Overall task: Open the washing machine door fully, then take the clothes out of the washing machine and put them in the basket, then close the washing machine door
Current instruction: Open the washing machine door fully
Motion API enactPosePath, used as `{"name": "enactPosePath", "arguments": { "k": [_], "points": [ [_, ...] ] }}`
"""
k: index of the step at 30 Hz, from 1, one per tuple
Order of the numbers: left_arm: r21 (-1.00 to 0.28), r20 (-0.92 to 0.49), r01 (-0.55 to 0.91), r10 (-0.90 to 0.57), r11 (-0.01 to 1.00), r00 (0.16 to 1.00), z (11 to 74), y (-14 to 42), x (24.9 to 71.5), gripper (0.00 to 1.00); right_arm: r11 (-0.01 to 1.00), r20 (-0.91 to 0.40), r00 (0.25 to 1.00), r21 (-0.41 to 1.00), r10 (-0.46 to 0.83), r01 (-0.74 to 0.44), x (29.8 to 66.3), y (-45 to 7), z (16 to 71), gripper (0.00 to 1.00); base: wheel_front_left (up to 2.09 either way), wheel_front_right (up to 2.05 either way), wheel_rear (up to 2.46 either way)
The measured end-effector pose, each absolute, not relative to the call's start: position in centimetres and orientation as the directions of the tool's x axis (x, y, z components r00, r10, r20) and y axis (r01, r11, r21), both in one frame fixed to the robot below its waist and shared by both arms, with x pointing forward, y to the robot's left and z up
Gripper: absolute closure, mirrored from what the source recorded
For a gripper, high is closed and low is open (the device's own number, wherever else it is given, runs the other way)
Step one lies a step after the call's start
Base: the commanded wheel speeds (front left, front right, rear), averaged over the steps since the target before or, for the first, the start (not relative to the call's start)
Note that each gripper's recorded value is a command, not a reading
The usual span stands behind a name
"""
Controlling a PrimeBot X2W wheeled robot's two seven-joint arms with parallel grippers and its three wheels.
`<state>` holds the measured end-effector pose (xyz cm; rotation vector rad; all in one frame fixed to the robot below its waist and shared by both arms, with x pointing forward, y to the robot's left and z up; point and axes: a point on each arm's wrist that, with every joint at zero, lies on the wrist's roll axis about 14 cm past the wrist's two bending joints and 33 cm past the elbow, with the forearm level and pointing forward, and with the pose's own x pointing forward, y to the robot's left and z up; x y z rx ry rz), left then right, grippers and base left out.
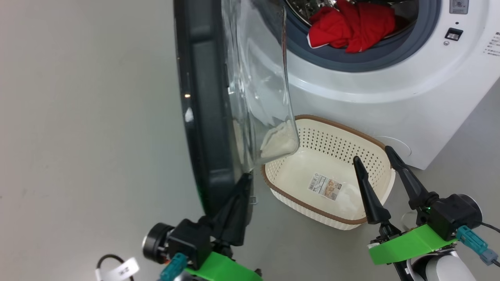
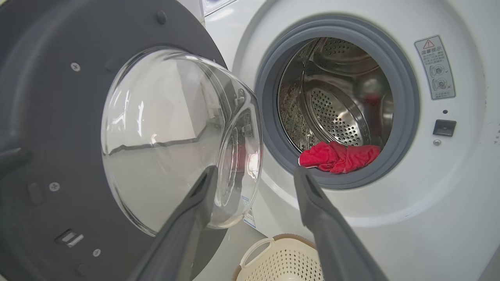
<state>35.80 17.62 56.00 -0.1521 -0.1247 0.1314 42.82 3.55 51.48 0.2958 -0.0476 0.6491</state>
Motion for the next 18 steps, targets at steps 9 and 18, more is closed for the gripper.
{"name": "enactPosePath", "arguments": {
  "k": [9,18],
  "points": [
    [-0.126,0.086,-0.264,0.276,0.956,0.957,55.2,22.2,34.1,1.00,0.740,0.131,0.782,0.261,0.609,-0.620,42.8,4.5,51.4,0.00,0.00,0.00,0.00],
    [-0.094,0.067,-0.402,0.409,0.911,0.910,54.7,26.2,32.4,1.00,0.728,0.118,0.770,0.265,0.627,-0.633,42.8,5.2,51.1,0.00,0.00,0.00,0.00]
  ]
}}
